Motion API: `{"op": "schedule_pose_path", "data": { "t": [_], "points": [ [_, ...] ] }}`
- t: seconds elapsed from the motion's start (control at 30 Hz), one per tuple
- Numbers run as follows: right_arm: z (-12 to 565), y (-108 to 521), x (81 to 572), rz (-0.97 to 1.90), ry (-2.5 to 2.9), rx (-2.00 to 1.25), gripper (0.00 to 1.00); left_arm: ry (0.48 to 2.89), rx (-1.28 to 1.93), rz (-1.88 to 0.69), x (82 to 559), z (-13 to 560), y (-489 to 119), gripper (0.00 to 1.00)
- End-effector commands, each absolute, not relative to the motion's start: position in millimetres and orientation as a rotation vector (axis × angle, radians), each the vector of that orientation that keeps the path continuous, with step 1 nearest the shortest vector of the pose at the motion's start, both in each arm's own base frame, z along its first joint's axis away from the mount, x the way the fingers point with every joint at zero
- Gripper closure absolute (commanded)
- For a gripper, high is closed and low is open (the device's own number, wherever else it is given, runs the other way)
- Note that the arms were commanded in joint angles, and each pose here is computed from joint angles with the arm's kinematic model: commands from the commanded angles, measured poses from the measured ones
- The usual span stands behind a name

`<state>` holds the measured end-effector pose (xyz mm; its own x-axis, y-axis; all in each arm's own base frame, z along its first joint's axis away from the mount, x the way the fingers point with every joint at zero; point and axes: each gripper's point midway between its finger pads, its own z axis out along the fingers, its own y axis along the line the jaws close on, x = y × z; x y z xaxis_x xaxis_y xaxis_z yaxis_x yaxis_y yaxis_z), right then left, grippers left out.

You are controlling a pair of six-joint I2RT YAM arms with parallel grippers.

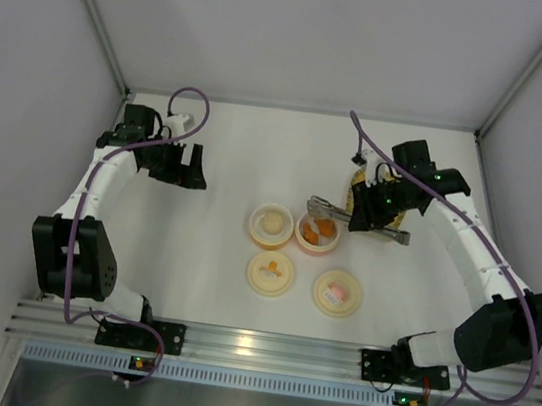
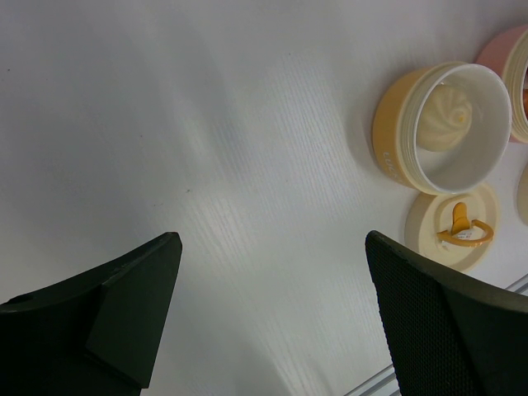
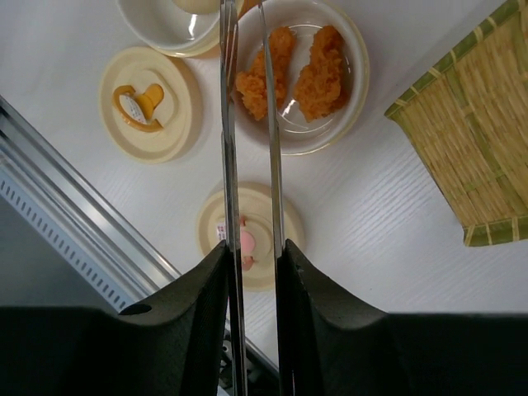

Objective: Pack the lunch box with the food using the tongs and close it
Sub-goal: Place the fake food in the packing box, then place the clamp at the center of the board.

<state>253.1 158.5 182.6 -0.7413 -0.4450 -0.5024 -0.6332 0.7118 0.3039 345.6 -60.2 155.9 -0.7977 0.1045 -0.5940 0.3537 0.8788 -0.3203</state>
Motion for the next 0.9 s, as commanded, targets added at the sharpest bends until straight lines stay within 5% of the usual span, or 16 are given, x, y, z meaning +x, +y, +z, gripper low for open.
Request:
{"op": "schedule_pose_path", "data": {
  "t": [0.0,0.43,0.87],
  "points": [
    [221,154,278,0.588,2.379,-0.723,0.71,2.373,0.363,-0.548,353,184,-61,0.02],
    [212,-29,343,0.148,2.332,-0.168,0.74,2.362,0.358,-0.556,355,186,-62,0.02],
    [111,-141,386,0.045,2.556,-0.056,0.68,2.370,0.352,-0.583,362,181,-64,0.02]
  ]
}}
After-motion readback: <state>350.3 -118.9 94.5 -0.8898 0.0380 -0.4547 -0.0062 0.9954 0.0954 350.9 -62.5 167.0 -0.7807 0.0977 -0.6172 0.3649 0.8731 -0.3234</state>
